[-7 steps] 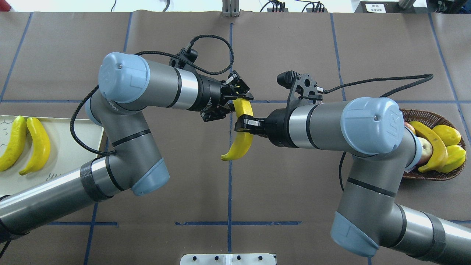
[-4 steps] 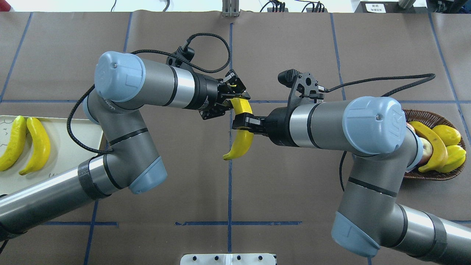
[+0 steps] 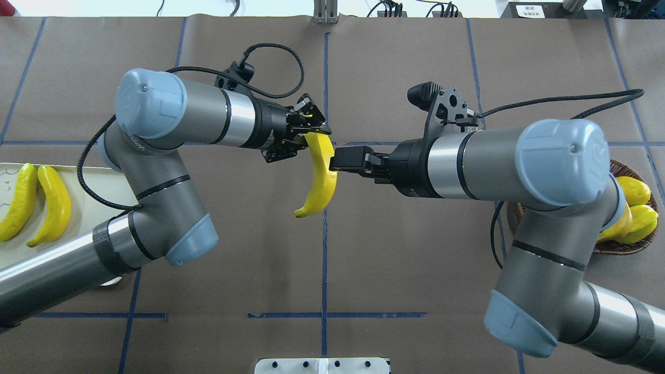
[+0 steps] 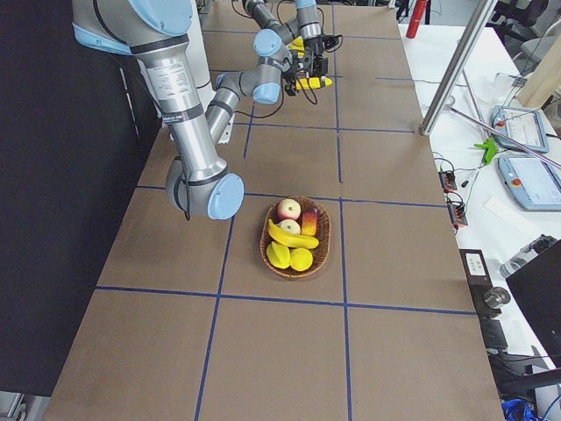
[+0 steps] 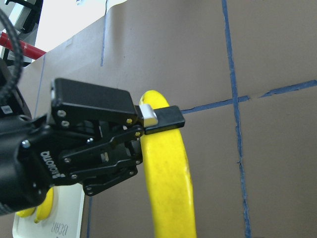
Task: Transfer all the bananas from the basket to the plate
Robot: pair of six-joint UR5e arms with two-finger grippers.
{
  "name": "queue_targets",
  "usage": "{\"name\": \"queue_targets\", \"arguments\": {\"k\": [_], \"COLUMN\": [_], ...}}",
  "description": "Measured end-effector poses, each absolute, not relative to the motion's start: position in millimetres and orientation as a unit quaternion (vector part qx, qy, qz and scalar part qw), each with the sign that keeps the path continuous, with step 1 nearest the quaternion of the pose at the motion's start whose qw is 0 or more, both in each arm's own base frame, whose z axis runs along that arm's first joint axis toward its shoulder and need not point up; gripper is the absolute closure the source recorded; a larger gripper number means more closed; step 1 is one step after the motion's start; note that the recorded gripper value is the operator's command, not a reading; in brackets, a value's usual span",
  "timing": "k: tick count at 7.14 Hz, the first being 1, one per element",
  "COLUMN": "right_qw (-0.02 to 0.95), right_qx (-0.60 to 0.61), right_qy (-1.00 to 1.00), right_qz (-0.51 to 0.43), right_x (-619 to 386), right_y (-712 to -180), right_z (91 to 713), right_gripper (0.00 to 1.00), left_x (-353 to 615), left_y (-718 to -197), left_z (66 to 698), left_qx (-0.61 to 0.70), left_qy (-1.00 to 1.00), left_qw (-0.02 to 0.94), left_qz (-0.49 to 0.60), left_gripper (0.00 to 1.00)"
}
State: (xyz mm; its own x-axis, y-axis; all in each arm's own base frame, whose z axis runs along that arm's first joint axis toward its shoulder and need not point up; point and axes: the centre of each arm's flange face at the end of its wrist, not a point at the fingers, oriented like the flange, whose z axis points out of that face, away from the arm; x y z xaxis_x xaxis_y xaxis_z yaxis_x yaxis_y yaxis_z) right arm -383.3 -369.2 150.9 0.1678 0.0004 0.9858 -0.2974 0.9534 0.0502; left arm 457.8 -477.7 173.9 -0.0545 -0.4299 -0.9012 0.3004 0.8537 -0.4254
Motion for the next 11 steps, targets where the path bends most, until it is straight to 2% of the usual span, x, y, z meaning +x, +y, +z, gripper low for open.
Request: {"name": "queue_targets", "arguments": {"k": [2, 4, 5, 6, 7, 11], "right_qw": [0.774, 0.801, 0.814, 0.823, 0.828, 0.847], "right_qx": [0.084, 0.083, 0.087, 0.089, 0.091, 0.1], "right_qy": [-0.62, -0.587, -0.57, -0.558, -0.551, -0.521], "right_qz": [0.1, 0.082, 0.067, 0.056, 0.051, 0.039], "right_x": [-326.0, -269.8, -257.8, -252.1, -248.7, -226.1], "right_y": [-396.7, -423.3, -427.2, -428.0, -428.5, -429.2], "right_z": [177.4, 219.8, 240.2, 255.7, 264.8, 306.7], "right_gripper": [0.0, 0.0, 0.0, 0.0, 0.0, 0.0], "left_x": [390.0, 312.1, 284.9, 265.9, 258.6, 258.4], "left_y": [-490.9, -451.0, -432.5, -418.8, -412.8, -411.8], "left_z": [287.6, 427.1, 478.0, 512.6, 529.4, 539.4], "left_qx": [-0.01, 0.043, 0.061, 0.075, 0.083, 0.087], "left_qy": [0.621, 0.537, 0.496, 0.464, 0.446, 0.436], "left_qw": [0.736, 0.814, 0.843, 0.863, 0.873, 0.879], "left_qz": [-0.269, -0.219, -0.198, -0.185, -0.178, -0.172], "left_gripper": [1.0, 1.0, 0.89, 0.2, 0.0, 0.0]}}
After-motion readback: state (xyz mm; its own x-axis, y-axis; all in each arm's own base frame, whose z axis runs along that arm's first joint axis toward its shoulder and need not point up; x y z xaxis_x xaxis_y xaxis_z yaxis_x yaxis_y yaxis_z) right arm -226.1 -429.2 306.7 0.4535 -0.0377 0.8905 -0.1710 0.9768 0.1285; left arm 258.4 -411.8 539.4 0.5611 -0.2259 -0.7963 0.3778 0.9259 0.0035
